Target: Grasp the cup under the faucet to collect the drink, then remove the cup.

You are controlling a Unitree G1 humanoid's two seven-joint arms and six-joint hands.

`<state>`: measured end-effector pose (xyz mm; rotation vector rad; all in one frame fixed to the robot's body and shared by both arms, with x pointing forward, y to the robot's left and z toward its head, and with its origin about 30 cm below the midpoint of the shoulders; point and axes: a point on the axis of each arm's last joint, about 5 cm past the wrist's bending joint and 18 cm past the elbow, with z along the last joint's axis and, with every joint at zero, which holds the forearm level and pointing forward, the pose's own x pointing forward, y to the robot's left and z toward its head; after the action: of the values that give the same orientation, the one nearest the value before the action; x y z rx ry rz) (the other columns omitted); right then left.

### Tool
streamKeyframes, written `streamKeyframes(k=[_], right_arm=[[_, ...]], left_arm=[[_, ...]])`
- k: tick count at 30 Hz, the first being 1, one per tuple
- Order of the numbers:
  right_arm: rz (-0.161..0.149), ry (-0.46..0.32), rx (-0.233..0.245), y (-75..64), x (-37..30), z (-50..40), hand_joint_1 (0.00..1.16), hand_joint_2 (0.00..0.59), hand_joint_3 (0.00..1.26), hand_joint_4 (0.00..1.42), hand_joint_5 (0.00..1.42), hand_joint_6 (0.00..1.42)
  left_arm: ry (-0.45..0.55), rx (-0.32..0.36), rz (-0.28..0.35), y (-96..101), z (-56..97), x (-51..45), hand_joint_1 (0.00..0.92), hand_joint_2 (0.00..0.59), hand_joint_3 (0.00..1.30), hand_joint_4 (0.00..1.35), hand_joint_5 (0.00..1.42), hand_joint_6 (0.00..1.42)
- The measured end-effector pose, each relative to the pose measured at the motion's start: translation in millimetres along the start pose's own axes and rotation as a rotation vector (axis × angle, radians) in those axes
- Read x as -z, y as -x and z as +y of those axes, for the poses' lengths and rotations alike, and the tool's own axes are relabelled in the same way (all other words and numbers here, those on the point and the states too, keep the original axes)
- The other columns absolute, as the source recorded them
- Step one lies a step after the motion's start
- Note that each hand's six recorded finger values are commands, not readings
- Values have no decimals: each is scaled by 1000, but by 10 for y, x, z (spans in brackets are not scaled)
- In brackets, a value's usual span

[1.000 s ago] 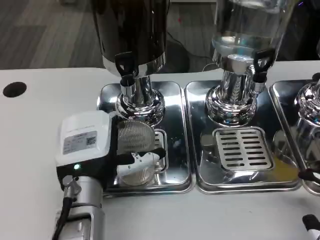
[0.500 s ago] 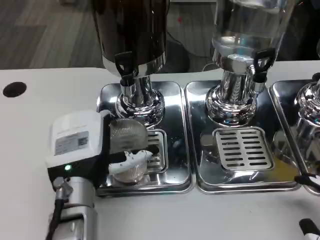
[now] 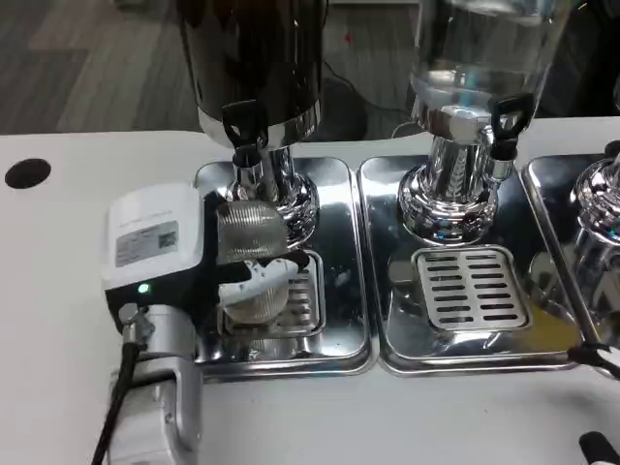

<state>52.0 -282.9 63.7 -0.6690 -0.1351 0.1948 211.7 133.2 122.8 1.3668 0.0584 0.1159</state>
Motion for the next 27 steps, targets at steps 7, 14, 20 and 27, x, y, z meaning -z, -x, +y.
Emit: streamKeyframes(k=[7,14,20,27], right_arm=[[17,-13,5,27,27,-4,541,367,212,122,121,102],[29,-20,3,44,45,-8,541,367,212,122,128,103],[29,-23,10,43,51,-28,545,362,216,122,132,117],[32,-31,15,34,67,-34,555,366,220,122,133,119]], left_arm=[[7,9,-9,-58,-46,-48,301,108,461,577,813,1028],[2,8,-11,-111,-61,-72,266,90,407,535,777,982],[3,4,-13,-142,-50,-97,185,48,368,488,736,957],[-7,-5,-14,-156,-30,-85,129,32,342,430,694,922]])
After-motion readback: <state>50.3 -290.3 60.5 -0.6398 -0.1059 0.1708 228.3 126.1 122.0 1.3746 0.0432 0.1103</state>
